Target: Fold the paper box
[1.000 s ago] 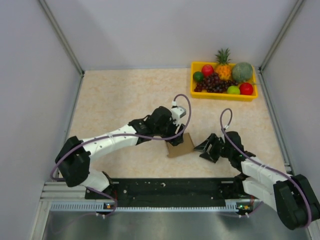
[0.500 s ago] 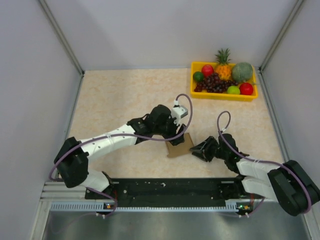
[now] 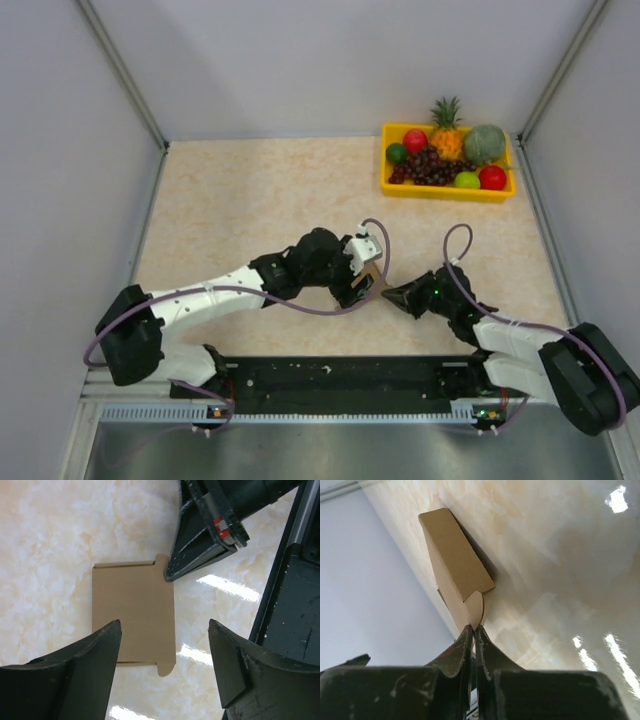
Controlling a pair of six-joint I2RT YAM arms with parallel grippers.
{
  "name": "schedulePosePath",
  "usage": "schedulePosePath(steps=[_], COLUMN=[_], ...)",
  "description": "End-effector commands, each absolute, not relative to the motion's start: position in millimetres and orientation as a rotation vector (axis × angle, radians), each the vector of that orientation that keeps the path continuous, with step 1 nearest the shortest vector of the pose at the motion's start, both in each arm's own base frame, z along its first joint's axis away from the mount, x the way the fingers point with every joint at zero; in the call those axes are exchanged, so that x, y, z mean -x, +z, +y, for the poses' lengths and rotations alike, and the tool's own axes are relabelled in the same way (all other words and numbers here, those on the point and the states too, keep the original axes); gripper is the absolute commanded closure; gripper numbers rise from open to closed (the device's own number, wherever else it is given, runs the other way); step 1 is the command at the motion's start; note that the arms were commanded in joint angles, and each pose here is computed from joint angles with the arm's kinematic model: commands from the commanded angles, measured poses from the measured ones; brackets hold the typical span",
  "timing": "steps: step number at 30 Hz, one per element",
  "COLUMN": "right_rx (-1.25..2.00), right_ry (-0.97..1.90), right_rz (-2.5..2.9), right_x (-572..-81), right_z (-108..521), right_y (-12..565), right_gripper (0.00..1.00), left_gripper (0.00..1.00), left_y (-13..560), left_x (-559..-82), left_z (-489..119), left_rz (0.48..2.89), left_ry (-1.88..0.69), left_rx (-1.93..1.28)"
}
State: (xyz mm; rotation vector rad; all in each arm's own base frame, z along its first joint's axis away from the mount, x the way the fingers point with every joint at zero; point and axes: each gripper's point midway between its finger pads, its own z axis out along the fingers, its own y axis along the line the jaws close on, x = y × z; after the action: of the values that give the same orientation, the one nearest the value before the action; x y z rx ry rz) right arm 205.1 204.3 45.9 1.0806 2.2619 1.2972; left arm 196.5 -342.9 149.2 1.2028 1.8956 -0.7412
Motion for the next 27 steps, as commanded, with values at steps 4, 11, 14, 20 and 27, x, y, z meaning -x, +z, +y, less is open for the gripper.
schedulePosePath(steps=[4, 11, 14, 20, 27], right_rx=[-1.244, -1.311, -1.328, -1.354, -1.389], right_ry=[1.342, 1.312, 1.290, 1.290, 1.284], right_rz=[2.205, 2.199, 2.205, 2.206, 2.196], right_x=[-220.2, -226.3, -227.0, -229.1, -233.3], right_z=[212.1, 211.4, 210.6, 211.9, 212.4], right_y=[75.4, 95.2, 97.3, 105.3, 111.5], right_gripper=[1.00, 1.00, 1.00, 1.00, 1.00], left_gripper=[0.28, 0.32, 0.49, 0.51, 0.53], left_y=[168.0, 147.7, 143.7, 134.7, 110.5], left_x=[-195.7, -197.3, -206.2, -214.6, -210.4], left_z=[-367.6, -374.1, -375.7, -376.1, -380.1], left_rz=[1.658, 1.596, 1.605, 1.559, 1.581], left_ry=[-0.703, -0.532, -0.468, -0.364, -0.355], left_rx=[-1.395, -1.552, -1.555, -1.575, -1.673])
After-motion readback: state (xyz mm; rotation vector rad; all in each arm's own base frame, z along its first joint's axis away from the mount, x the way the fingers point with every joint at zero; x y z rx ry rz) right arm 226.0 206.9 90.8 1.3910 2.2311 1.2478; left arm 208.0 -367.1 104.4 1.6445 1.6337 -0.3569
